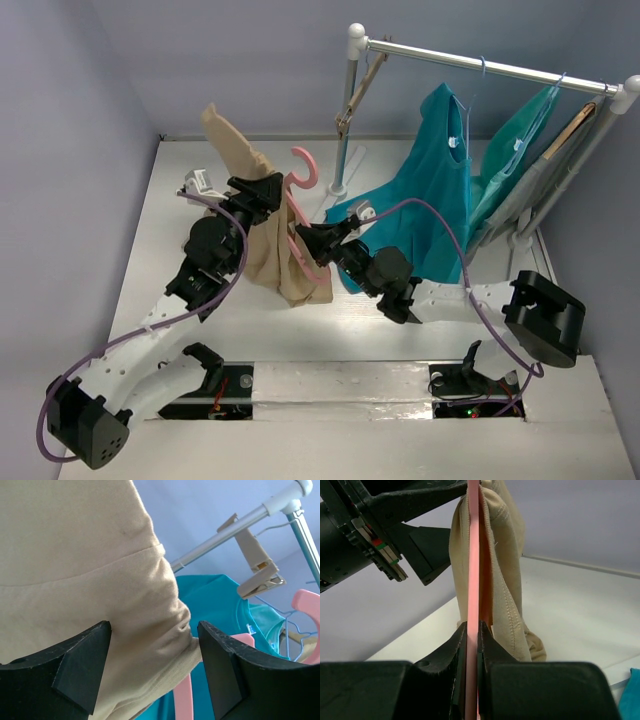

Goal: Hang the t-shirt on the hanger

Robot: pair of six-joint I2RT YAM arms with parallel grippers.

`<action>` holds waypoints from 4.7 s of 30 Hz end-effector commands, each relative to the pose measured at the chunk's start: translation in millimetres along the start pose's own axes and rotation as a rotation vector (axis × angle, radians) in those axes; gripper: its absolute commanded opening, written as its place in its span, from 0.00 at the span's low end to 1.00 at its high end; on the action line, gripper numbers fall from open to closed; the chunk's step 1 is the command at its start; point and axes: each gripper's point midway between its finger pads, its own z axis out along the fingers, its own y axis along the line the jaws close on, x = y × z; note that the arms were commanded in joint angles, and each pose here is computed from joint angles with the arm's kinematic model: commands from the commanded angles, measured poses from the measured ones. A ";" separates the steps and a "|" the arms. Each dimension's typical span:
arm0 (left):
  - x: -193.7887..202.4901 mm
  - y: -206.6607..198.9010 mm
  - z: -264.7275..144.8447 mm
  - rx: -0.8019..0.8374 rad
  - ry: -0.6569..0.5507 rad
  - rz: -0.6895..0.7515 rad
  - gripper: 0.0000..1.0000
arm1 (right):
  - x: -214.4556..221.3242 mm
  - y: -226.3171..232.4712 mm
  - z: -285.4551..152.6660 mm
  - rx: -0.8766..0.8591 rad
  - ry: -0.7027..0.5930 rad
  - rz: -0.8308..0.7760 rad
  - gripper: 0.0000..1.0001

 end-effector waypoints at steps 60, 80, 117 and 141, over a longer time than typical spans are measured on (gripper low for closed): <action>-31.8 23.3 -8.3 0.080 -0.076 -0.171 0.00 | 10.2 1.1 -24.6 0.002 0.132 0.028 0.52; -42.3 5.9 -15.1 0.158 -0.064 -0.231 0.00 | 147.6 -46.4 -45.2 0.165 0.455 0.133 0.57; -80.2 27.7 12.1 0.181 -0.353 -0.021 0.00 | 113.4 32.4 -129.6 -0.114 0.676 0.259 0.00; 11.2 67.2 -23.0 0.192 -0.034 -0.229 0.00 | 92.9 10.6 -100.5 0.036 0.721 0.075 0.66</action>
